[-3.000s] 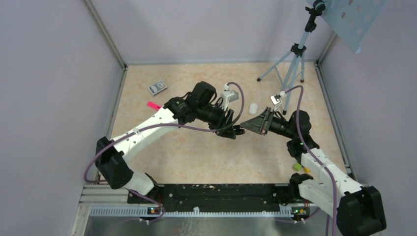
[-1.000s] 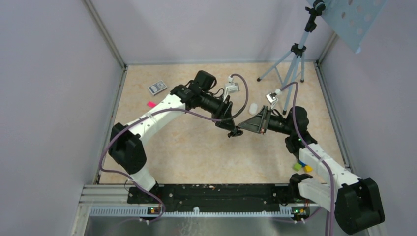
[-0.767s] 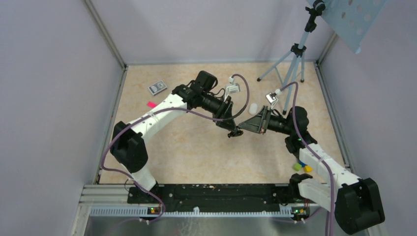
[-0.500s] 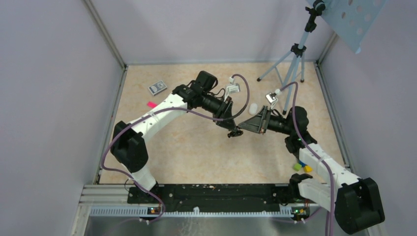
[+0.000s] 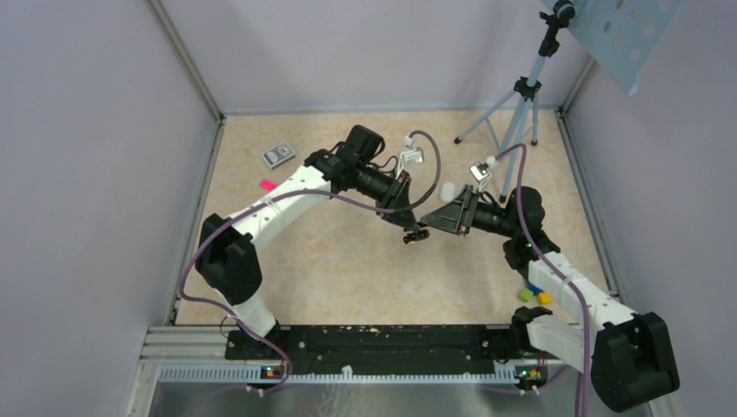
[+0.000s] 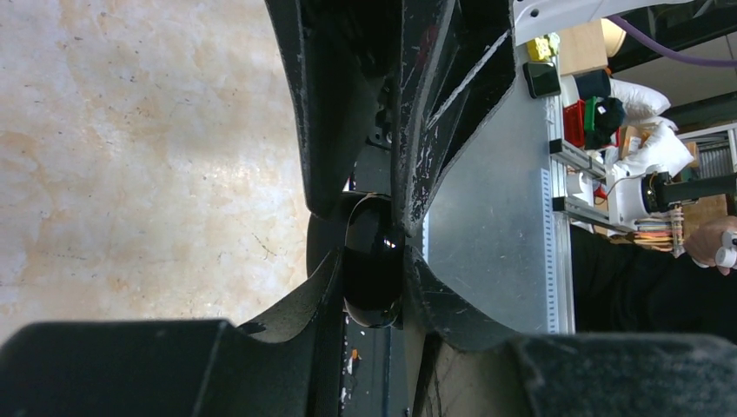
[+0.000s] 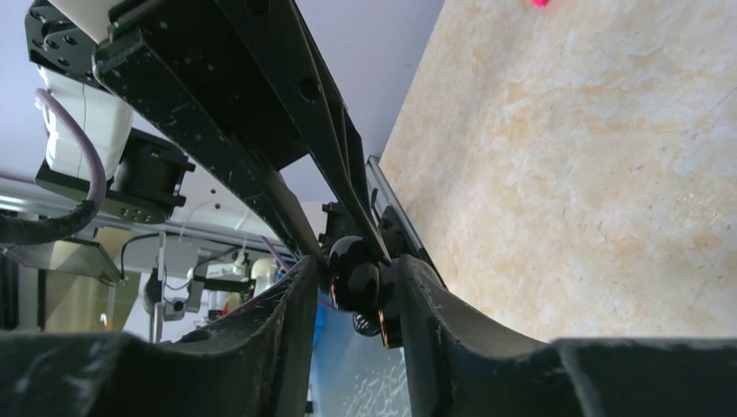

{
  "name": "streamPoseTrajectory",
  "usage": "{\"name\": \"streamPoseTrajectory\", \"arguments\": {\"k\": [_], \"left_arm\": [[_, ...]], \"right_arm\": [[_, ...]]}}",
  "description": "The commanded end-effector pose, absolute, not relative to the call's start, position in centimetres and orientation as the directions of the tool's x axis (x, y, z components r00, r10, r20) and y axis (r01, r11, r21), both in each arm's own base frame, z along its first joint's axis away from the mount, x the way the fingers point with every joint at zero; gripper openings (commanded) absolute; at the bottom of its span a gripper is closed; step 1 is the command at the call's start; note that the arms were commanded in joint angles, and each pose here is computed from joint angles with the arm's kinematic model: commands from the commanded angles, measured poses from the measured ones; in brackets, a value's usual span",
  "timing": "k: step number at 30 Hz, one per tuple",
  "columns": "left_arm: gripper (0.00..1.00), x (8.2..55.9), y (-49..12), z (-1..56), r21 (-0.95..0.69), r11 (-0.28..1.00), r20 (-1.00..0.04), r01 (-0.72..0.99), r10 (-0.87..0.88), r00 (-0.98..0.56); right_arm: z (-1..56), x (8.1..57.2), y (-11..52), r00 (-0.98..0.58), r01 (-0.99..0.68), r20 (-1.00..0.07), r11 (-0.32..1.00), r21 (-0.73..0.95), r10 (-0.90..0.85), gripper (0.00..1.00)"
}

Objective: Insert the wireless bluetooth earbuds into the charging case
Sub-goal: Pass from the right arm to the left, then adjust the left earbud in the left side groove of the charging case.

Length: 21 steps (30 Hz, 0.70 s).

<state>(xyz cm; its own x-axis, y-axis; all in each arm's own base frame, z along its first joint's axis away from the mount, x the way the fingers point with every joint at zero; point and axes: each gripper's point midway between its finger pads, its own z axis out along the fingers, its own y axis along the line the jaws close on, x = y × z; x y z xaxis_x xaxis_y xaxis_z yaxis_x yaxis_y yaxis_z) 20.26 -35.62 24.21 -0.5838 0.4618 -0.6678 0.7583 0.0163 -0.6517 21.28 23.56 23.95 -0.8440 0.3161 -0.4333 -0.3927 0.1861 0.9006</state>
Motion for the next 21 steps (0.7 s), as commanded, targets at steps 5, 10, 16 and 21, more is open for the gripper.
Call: {"name": "streamPoseTrajectory", "arguments": {"k": [5,10,16,21], "left_arm": [[0.00,21.1,-35.7,25.5,-0.610,0.000,-0.716,0.792,0.428,-0.551],[0.00,22.3,-35.1,25.2,-0.657,0.066,-0.671,0.751,0.401,-0.623],[0.00,24.4,-35.3,24.6,-0.722,0.185,-0.598,0.666,0.318,-0.736],[0.00,25.2,-35.6,23.3,-0.823,0.299,-0.463,0.482,0.137,-0.876]], "right_arm": [[26.2,23.9,22.7,-0.765,-0.425,-0.521,0.312,0.850,0.377,0.53],[27.1,25.7,21.1,-0.687,-0.393,-0.581,0.449,0.802,0.436,0.61],[28.2,26.0,17.0,-0.570,-0.316,-0.706,0.681,0.661,0.421,0.64],[29.2,24.7,17.1,-0.530,-0.342,-0.759,0.725,0.598,0.377,0.60]]}}
